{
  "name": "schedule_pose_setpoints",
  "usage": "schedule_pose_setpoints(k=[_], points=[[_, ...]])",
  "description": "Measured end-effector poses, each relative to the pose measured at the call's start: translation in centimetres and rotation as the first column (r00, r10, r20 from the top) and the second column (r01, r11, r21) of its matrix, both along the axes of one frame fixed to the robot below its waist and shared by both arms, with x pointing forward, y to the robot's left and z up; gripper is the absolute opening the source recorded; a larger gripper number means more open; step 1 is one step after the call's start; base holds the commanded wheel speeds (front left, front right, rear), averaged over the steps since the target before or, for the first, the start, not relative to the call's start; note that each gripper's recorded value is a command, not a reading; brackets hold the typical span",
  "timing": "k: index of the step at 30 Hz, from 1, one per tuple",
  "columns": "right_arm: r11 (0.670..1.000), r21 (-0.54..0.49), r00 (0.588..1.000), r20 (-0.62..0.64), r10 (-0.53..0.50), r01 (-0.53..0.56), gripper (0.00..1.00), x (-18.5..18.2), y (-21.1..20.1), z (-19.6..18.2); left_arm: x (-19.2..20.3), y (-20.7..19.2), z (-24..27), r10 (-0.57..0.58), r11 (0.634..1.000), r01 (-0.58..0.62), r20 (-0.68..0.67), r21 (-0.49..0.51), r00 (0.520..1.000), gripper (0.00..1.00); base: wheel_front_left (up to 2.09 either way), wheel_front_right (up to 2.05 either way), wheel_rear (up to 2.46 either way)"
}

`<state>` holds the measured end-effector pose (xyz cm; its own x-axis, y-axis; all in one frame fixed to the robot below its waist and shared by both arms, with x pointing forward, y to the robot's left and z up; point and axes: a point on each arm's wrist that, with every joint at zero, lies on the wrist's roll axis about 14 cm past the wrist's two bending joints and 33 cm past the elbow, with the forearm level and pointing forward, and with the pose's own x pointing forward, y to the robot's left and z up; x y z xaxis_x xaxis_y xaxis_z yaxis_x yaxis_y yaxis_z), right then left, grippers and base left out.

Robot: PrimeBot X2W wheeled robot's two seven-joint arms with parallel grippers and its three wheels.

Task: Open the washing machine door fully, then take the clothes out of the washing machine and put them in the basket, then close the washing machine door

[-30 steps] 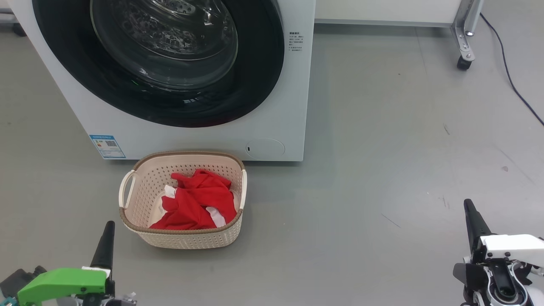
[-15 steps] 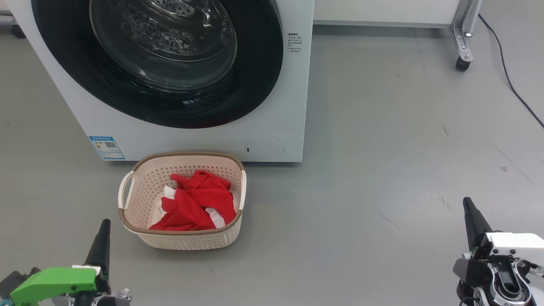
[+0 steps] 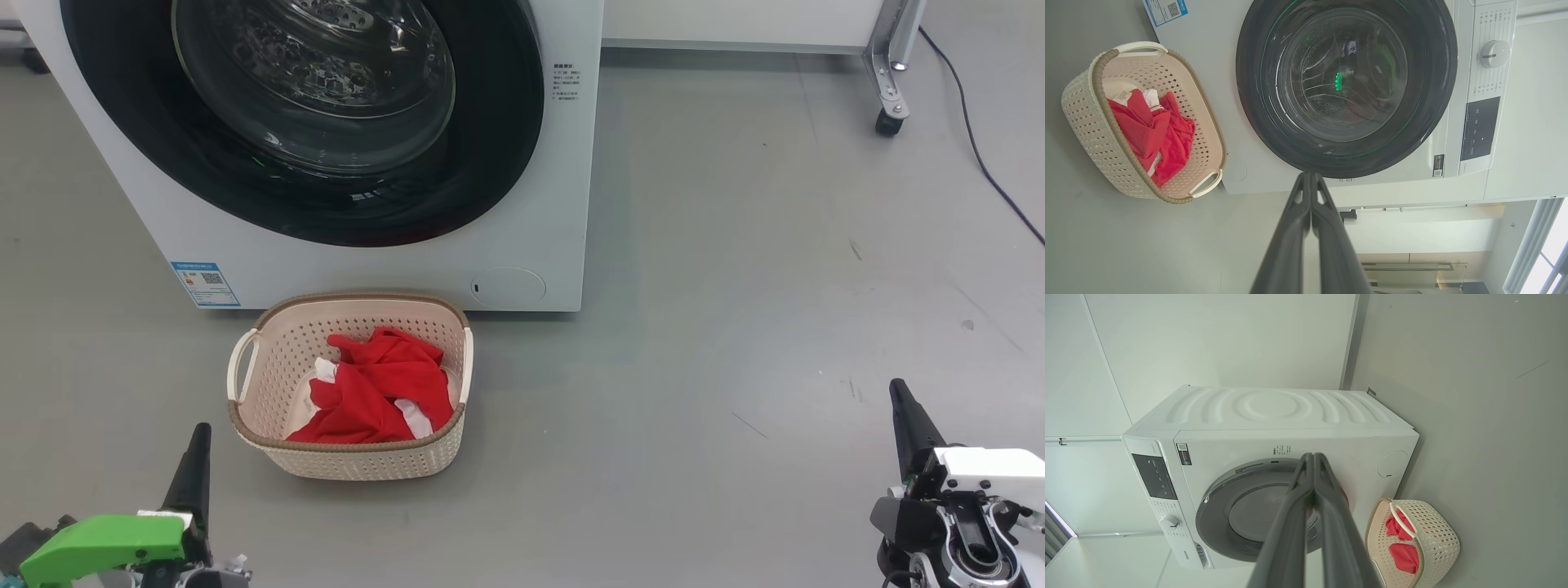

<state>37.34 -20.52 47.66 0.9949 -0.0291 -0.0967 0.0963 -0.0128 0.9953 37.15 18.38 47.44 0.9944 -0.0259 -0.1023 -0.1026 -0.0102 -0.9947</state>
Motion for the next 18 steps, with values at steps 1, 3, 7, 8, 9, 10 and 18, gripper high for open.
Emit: schedule_pose_setpoints(k=[1,3,7,8,9,10,18], points=[[1.0,0.0,1.0,0.0,0.0,0.0,0.0,0.0,-0.01,-0.01,0.0,0.01,-0.01,0.0,1.0,0.0,0.0,0.0,1.0,0.0,0.0,0.0,0.0],[1.0,0.0,1.0,-0.001,0.0,0.0,0.0,-0.01,0.0,-0.03,0.0,0.01,-0.02,0.0,1.0,0.0,-0.001,0.0,1.0,0.0,0.0,0.0,0.0],[1.0,0.0,1.0,-0.002,0.0,0.0,0.0,-0.01,-0.01,-0.06,0.01,0.03,-0.02,0.001,1.0,-0.001,-0.001,0.0,1.0,0.0,0.0,0.0,0.0],[1.0,0.0,1.0,-0.002,0.0,0.0,0.0,-0.01,-0.01,-0.07,0.01,0.03,-0.02,0.001,1.0,-0.001,-0.001,0.0,1.0,0.0,0.0,0.0,0.0],[1.0,0.0,1.0,-0.002,-0.001,0.001,0.0,-0.01,-0.01,-0.07,0.01,0.04,-0.03,0.001,1.0,-0.001,-0.001,0.0,1.0,0.0,0.0,0.0,0.0],[1.0,0.0,1.0,-0.002,-0.001,0.001,0.0,0.0,-0.02,-0.06,0.01,0.04,-0.03,0.001,1.0,-0.001,-0.001,0.0,1.0,0.0,0.0,0.0,0.0],[1.0,0.001,1.0,-0.001,-0.001,0.001,0.0,0.02,-0.03,-0.04,0.02,0.07,-0.09,0.002,1.0,-0.002,-0.003,0.0,1.0,0.0,0.0,0.0,0.0]])
